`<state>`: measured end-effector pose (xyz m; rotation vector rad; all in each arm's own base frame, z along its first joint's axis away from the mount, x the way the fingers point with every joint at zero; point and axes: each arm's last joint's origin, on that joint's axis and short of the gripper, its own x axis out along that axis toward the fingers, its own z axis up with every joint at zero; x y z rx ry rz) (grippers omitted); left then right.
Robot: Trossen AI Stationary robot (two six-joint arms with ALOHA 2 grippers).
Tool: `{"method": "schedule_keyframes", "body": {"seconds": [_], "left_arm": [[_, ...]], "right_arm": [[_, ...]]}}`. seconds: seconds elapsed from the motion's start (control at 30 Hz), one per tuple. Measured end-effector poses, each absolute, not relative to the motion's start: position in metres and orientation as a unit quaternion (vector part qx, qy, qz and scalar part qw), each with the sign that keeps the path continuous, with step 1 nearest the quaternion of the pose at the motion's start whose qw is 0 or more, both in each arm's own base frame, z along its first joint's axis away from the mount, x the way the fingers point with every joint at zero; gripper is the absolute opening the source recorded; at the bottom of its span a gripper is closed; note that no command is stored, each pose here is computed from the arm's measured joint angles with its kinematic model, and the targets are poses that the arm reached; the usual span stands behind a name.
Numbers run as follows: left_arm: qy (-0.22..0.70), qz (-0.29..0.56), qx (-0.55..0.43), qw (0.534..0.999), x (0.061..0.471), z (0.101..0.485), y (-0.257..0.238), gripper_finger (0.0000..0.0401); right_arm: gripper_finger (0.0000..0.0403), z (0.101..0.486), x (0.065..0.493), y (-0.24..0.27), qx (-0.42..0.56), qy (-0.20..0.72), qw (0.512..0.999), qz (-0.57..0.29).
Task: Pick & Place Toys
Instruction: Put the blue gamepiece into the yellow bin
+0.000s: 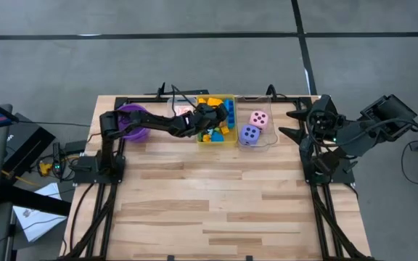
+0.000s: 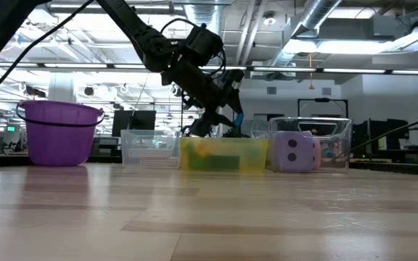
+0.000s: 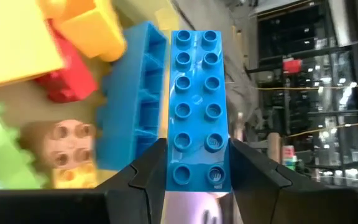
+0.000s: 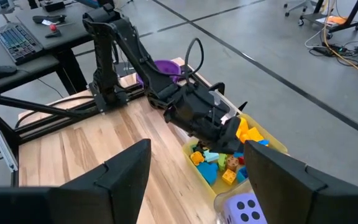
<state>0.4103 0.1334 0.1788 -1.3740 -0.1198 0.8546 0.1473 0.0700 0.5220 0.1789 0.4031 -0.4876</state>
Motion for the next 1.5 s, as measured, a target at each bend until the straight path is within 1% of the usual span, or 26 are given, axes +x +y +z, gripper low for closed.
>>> {"method": "schedule_keyframes", "body": {"seconds": [0.4,1.5], "left_arm": [[-0.048,0.404,-0.606,0.683,0.4068,0.1749,0.1386,0.0144],[-0.062,0.397,-0.608,0.685,0.408,0.1776,0.1391,0.0156]], "right_arm": [[0.025,0.5216,0.1469,0.0698,0.087,0.199,0.946,-0.241],[0.025,0.5216,0.1468,0.0703,0.088,0.201,0.946,-0.237]]}}
